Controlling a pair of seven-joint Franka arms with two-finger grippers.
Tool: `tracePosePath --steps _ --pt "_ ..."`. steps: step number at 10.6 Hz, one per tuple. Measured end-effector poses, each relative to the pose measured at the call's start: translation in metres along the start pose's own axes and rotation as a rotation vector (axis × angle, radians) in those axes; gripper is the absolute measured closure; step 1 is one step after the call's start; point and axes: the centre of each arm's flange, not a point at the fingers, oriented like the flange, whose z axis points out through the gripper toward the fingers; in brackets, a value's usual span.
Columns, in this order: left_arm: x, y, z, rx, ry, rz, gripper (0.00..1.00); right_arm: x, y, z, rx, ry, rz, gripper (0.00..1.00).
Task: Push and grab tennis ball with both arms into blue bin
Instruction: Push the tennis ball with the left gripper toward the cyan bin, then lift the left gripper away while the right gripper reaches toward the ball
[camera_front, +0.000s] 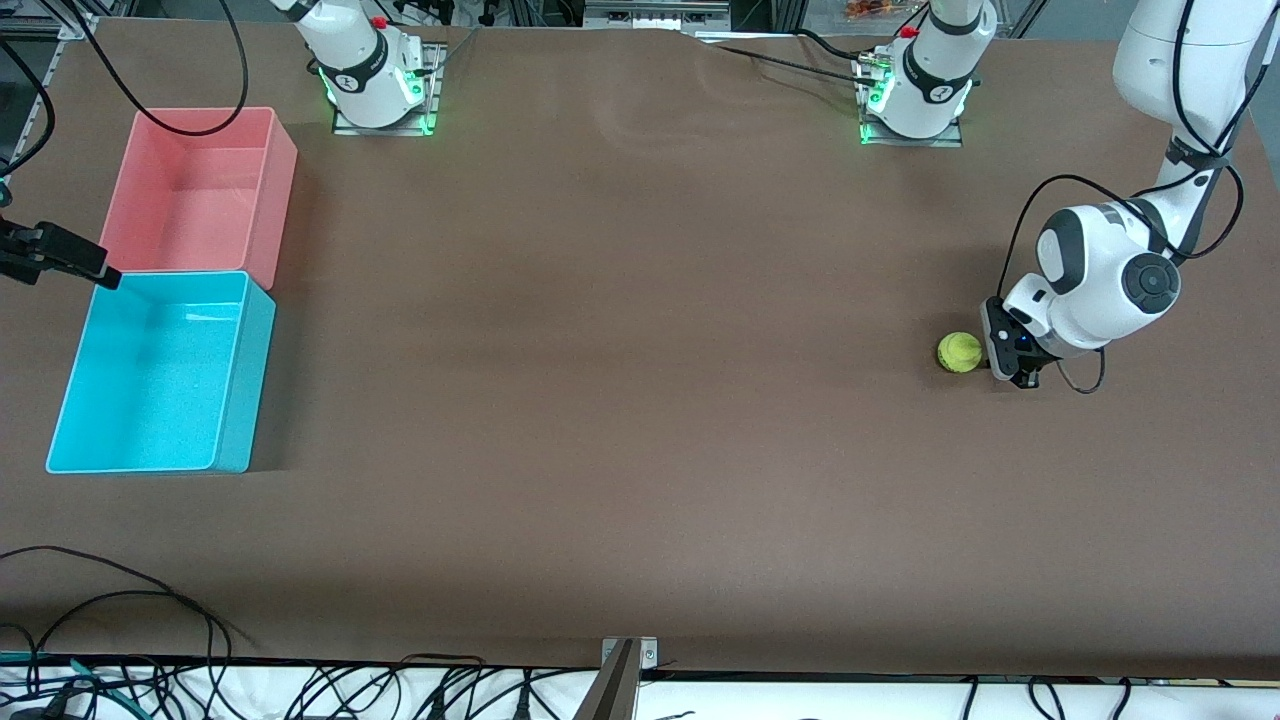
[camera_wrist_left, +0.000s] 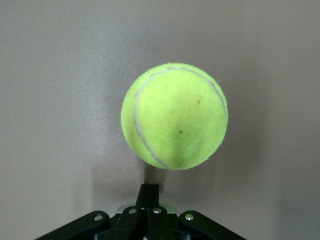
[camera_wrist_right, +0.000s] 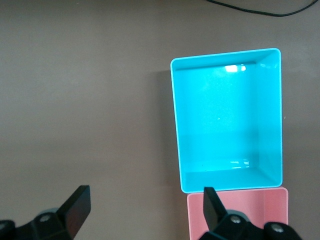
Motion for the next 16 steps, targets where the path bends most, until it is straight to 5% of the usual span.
tracePosePath --steps 5,9,13,16 --pt "0.017 0.001 0.007 -0.011 0.02 -0.053 0.99 0.001 0.0 0.002 0.0 -0.004 0.0 0.0" --pt "0.155 0.008 0.004 -0.023 0.069 -0.21 0.99 0.001 -0.001 0.002 0.0 -0.005 -0.002 0.0" --pt "0.108 -0.003 -0.01 -0.016 0.05 -0.259 0.93 0.001 -0.001 0.002 0.0 -0.005 -0.002 0.0" --pt "0.076 -0.005 -0.058 -0.018 0.035 -0.303 0.61 0.001 -0.001 0.003 0.0 -0.006 -0.003 0.0"
